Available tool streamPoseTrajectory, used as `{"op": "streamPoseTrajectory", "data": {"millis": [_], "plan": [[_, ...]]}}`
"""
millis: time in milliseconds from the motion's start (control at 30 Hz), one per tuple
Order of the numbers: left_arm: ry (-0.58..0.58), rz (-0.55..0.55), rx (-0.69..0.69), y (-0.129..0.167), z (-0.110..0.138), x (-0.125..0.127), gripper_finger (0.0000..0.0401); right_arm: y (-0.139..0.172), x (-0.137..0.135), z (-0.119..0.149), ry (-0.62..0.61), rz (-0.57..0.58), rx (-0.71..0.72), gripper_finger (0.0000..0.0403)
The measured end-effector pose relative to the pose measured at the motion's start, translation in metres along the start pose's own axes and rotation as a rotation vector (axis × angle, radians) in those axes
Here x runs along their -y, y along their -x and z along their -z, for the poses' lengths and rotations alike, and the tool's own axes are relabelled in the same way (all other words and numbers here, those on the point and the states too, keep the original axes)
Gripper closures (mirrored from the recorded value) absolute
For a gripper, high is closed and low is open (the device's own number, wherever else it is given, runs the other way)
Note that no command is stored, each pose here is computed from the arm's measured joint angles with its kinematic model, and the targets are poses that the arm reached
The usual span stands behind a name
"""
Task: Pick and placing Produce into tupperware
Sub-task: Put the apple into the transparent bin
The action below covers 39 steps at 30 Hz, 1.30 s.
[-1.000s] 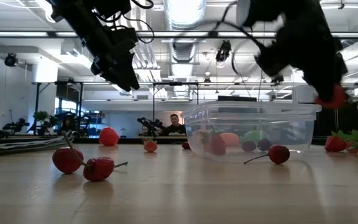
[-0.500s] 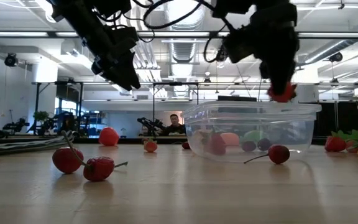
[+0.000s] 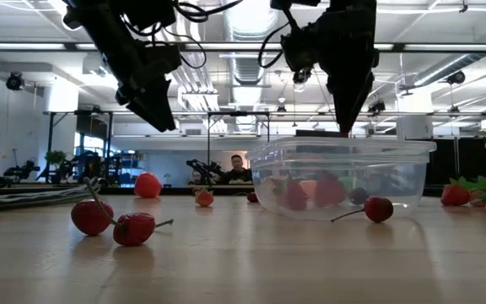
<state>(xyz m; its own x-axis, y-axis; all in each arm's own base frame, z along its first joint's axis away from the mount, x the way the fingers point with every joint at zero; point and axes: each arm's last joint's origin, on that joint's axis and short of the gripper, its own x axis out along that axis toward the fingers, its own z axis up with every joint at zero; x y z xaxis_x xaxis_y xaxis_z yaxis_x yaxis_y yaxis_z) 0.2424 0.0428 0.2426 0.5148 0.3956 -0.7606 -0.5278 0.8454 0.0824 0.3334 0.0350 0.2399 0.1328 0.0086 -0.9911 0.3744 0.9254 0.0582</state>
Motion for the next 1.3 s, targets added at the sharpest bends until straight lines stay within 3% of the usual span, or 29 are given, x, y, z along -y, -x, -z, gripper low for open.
{"op": "streamPoseTrajectory", "data": {"millis": [167,300,533,600,700,900,1067,1300], "plan": [[0.008,0.001,0.001,0.000,-0.001,0.000,0.0139,0.008,0.006,0.005,-0.051,0.106,0.032,0.0126],[0.121,-0.016,-0.007,0.001,-0.004,-0.007,0.0139,0.027,0.016,0.008,-0.131,0.225,0.131,0.0114],[0.400,-0.166,-0.112,0.004,-0.018,-0.056,0.0139,0.056,0.042,0.013,-0.312,0.237,0.224,0.0111],[0.424,-0.202,-0.102,0.004,-0.023,-0.071,0.0139,0.063,0.048,0.014,-0.335,0.247,0.253,0.0111],[0.303,-0.222,-0.112,0.006,-0.029,-0.087,0.0139,0.071,0.054,0.017,-0.348,0.244,0.277,0.0113],[-0.071,-0.251,-0.200,-0.004,-0.036,-0.095,0.0139,0.077,0.059,0.019,-0.314,0.243,0.288,0.0114],[-0.158,-0.284,-0.296,-0.028,-0.033,-0.095,0.0136,0.077,0.060,0.019,-0.316,0.244,0.285,0.0113],[-0.471,-0.159,-0.529,-0.057,-0.019,-0.095,0.0137,0.076,0.059,0.021,-0.312,0.208,0.248,0.0117]]}}
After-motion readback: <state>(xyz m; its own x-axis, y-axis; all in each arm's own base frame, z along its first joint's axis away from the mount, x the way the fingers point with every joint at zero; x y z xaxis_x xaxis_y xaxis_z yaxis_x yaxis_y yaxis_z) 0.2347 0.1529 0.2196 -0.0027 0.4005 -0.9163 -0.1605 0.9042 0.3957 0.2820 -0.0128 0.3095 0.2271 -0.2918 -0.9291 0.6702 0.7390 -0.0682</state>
